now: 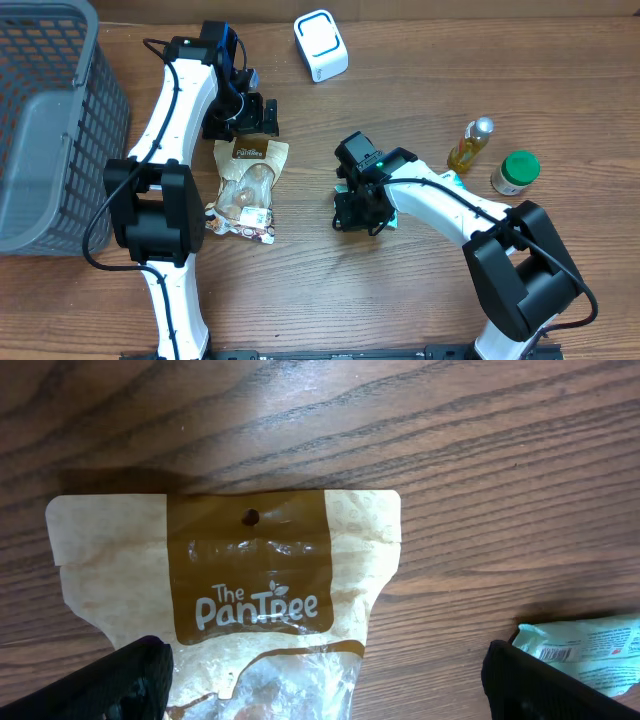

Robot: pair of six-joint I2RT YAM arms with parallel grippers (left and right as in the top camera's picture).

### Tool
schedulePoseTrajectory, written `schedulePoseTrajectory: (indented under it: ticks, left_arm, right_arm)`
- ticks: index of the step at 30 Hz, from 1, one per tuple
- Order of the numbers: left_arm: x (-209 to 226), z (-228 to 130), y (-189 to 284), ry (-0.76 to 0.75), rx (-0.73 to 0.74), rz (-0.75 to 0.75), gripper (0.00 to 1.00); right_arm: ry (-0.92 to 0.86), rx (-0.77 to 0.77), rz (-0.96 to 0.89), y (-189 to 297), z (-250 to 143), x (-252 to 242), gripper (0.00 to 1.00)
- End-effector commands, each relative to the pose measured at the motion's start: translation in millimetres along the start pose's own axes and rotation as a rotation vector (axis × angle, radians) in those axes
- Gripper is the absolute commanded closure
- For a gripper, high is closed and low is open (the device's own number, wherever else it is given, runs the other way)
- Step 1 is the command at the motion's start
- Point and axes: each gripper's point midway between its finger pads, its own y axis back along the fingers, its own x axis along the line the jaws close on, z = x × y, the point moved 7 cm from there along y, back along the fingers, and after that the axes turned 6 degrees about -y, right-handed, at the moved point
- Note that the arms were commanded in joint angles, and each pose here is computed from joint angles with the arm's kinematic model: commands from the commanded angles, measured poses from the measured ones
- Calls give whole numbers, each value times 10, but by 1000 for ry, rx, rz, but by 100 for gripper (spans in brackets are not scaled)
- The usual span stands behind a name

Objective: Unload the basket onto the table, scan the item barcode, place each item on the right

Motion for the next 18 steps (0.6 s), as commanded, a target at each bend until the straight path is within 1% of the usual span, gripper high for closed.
schedulePoseTrajectory:
  ticks: [1, 5, 10, 14, 18]
  left_arm:
    - [-61, 21, 159, -17, -45, 5, 0]
    - [-61, 23, 159, -17, -46, 5, 0]
    - [-61, 23, 159, -17, -46, 5, 0]
    - [-61, 24, 159, -17, -47, 5, 0]
    - [-63, 24, 159, -18, -47, 5, 0]
  right_arm:
    - [-88, -34, -32, 33, 63, -88, 93]
    - [-92, -47, -26, 40, 98, -100, 91]
    - [-104, -104, -11, 66, 222, -126, 91]
    - [-167, -158, -20, 113, 357, -264, 91]
    - [-213, -171, -29, 160, 431, -447, 91]
